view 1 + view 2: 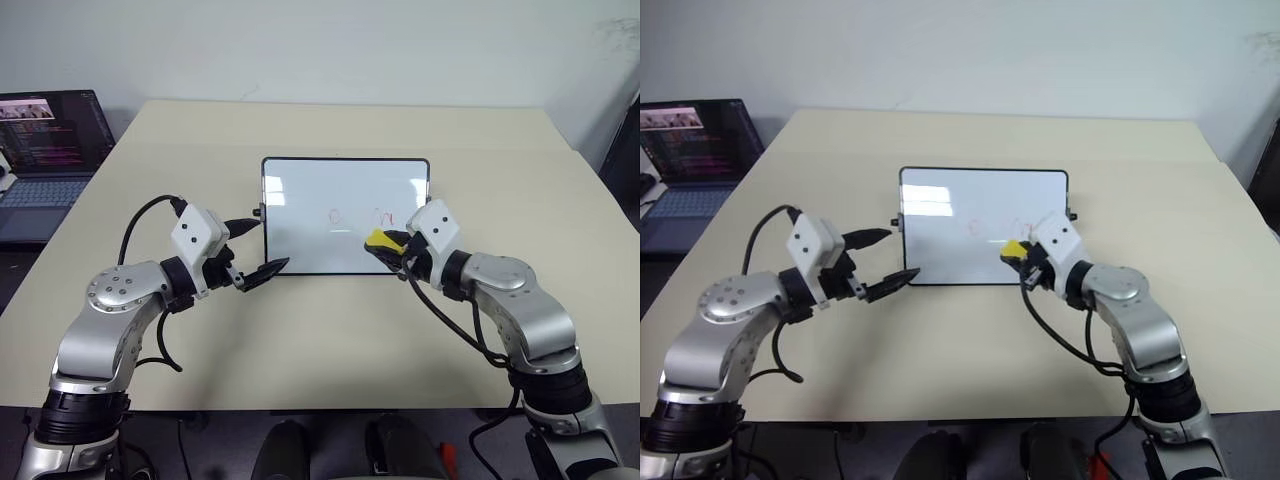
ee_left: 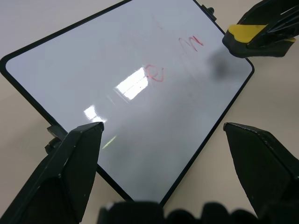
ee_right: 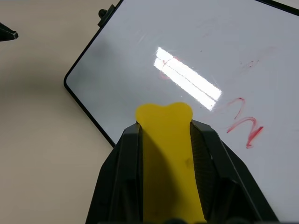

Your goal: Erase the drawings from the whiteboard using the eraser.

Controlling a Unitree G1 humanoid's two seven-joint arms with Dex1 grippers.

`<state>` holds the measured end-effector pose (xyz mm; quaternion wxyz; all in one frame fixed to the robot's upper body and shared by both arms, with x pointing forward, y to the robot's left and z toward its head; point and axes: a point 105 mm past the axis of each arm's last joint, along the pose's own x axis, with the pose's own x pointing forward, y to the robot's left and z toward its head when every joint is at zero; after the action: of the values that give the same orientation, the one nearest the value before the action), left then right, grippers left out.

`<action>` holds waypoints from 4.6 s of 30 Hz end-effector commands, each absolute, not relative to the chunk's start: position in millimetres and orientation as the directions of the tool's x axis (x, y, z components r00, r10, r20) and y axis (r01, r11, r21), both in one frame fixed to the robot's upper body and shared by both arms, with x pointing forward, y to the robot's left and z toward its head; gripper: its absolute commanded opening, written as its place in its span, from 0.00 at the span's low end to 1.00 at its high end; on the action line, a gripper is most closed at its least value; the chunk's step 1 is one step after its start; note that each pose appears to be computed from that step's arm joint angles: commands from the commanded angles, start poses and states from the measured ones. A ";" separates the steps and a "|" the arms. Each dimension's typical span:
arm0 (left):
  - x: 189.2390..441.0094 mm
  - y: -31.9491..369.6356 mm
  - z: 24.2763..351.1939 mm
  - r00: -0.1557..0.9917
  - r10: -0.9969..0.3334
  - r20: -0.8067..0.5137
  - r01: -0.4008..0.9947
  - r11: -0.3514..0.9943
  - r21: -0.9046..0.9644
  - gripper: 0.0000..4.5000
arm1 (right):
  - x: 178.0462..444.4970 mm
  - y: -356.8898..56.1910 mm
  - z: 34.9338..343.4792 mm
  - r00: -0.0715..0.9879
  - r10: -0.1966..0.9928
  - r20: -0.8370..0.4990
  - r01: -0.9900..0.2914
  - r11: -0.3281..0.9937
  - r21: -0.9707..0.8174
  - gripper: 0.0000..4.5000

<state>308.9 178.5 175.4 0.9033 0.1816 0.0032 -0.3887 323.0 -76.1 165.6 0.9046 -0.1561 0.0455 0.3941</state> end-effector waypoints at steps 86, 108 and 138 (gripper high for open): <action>314.6 164.4 173.7 0.684 -0.704 -0.191 0.726 0.632 0.271 1.00 | 412.5 -29.4 149.9 0.711 0.568 -0.413 -0.633 0.262 -0.729 0.23; 311.2 161.7 170.6 0.663 -0.721 -0.203 0.746 0.612 0.263 1.00 | 427.0 -42.8 159.5 0.760 0.524 -0.385 -0.581 0.282 -0.763 0.23; 309.3 160.1 170.6 0.652 -0.730 -0.206 0.755 0.602 0.260 1.00 | 408.2 -46.6 130.7 0.678 0.527 -0.513 -0.679 0.182 -0.711 0.23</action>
<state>312.7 164.9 160.0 0.8991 0.1544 0.0578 -0.4055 398.0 -24.0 146.3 0.7554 -0.4963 0.0289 0.4269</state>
